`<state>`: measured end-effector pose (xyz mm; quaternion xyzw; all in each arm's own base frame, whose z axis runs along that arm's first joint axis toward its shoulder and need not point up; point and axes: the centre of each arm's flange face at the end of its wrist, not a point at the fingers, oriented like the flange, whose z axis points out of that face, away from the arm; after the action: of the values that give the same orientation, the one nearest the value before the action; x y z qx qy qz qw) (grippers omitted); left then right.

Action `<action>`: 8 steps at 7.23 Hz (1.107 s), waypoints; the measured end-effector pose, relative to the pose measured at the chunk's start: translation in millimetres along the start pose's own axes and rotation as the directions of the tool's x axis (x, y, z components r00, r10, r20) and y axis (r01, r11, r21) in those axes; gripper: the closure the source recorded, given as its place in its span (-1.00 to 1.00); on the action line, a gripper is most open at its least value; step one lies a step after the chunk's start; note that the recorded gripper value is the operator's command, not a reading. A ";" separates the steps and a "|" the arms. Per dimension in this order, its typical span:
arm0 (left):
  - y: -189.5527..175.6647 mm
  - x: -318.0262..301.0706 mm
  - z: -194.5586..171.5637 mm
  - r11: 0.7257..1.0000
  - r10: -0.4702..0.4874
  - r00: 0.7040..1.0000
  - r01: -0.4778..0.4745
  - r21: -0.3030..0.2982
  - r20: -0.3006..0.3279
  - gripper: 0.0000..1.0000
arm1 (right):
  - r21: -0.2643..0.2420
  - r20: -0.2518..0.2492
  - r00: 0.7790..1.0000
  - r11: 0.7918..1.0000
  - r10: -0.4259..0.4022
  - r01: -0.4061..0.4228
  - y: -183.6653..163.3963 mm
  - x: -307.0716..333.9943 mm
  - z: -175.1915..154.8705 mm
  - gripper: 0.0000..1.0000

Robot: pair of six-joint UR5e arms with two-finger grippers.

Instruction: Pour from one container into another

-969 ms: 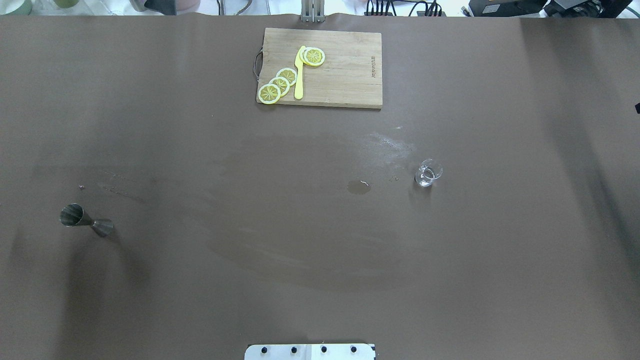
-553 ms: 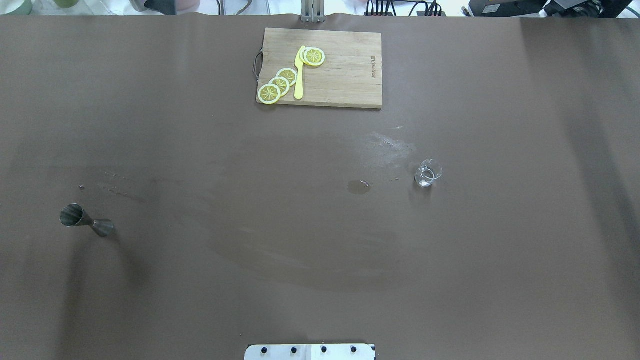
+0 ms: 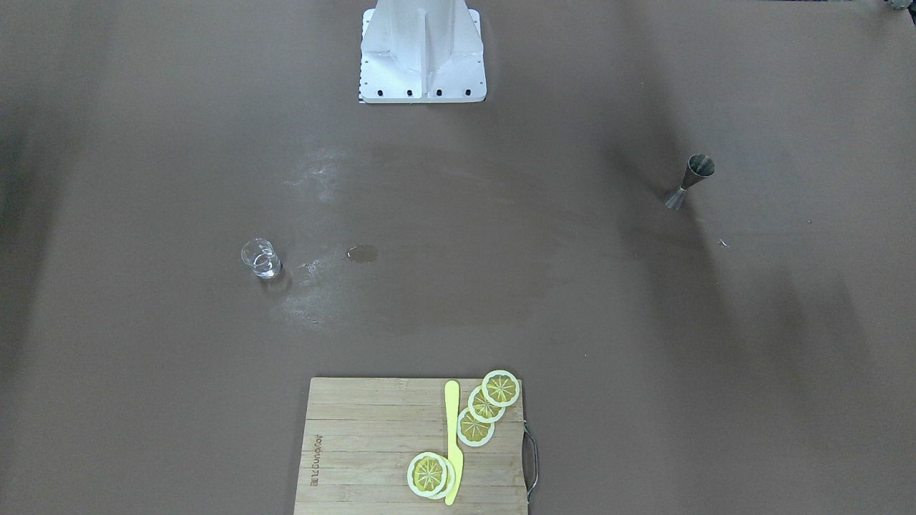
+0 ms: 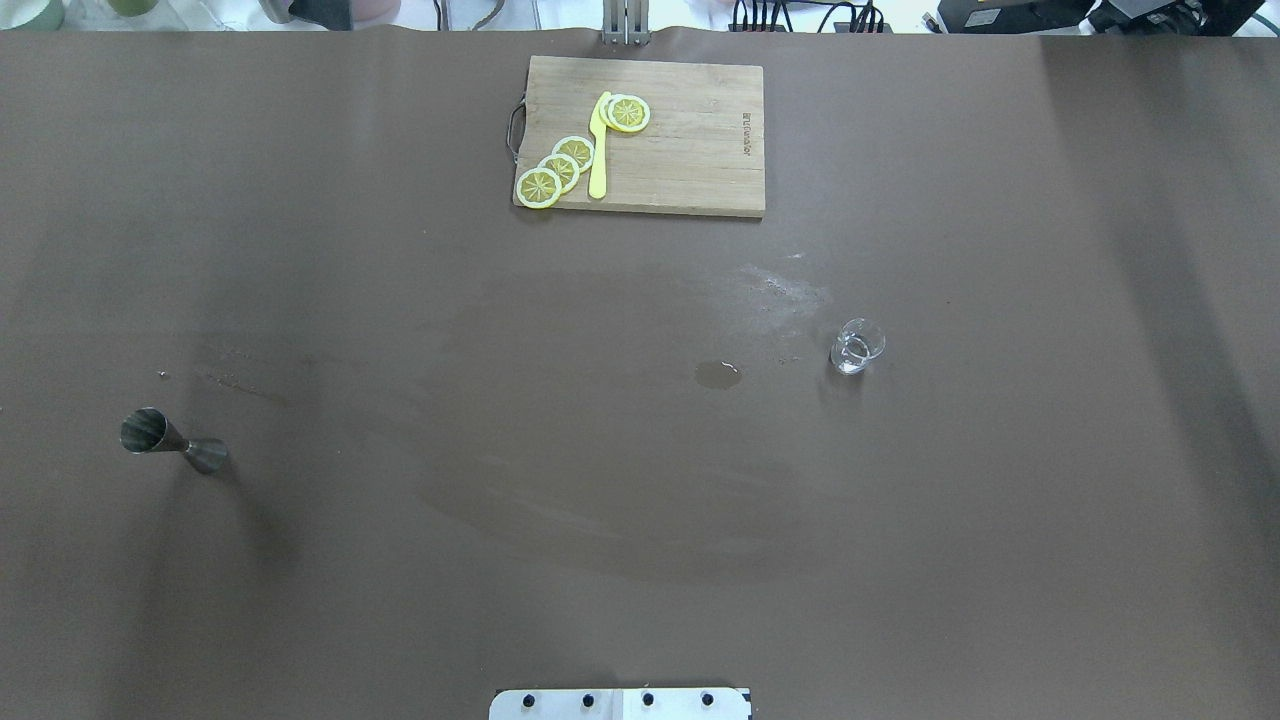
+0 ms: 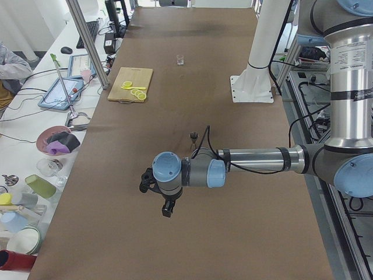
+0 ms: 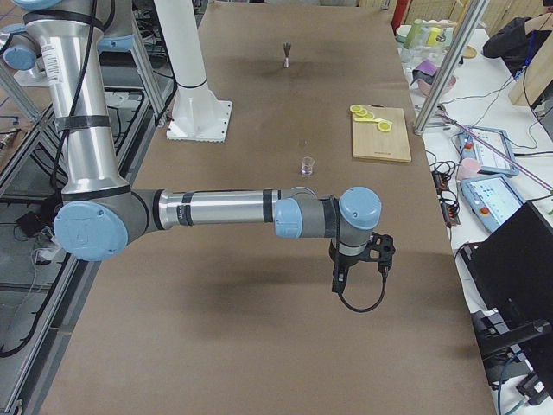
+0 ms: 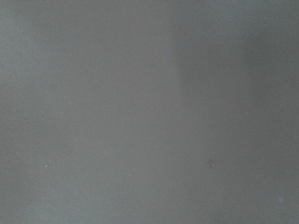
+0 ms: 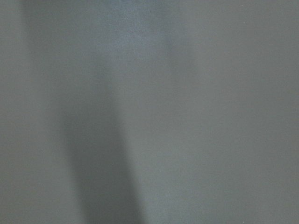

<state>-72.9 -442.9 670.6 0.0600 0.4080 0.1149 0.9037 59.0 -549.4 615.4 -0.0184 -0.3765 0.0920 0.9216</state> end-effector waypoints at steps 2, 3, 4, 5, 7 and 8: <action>-6.7 -1.8 -17.6 1.000 0.006 1.000 -0.007 0.015 0.004 -0.98 | -0.003 -0.004 1.000 1.000 0.009 -0.009 4.1 0.8 -0.3 -1.00; -8.3 -0.3 -23.5 1.000 0.000 1.000 -0.001 0.016 0.005 -0.98 | 0.003 -0.008 1.000 1.000 0.005 -0.005 4.7 -1.3 -2.9 -1.00; -8.3 0.4 -28.3 1.000 -0.007 1.000 0.007 0.017 0.006 -0.98 | 0.005 -0.011 1.000 1.000 0.004 -0.004 5.5 -1.3 -3.6 -1.00; -7.5 -0.3 -30.8 1.000 -0.014 1.000 0.014 0.016 0.011 -0.98 | 0.003 -0.014 1.000 1.000 0.005 -0.005 8.0 1.6 -1.4 -1.00; -6.4 -2.1 -33.2 1.000 -0.020 0.999 0.020 0.009 0.036 -0.98 | -0.003 -0.014 1.000 1.000 0.008 -0.008 15.5 9.7 5.0 -1.00; -3.5 -2.6 -32.5 1.000 -0.026 0.999 0.026 0.003 0.039 -0.98 | -0.004 -0.015 1.000 1.000 0.008 -0.008 17.1 11.4 6.3 -1.00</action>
<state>-98.4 -446.5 650.3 0.0581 0.3913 0.1016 0.9128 59.9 -530.7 625.9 -0.0222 -0.3697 0.0947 0.9240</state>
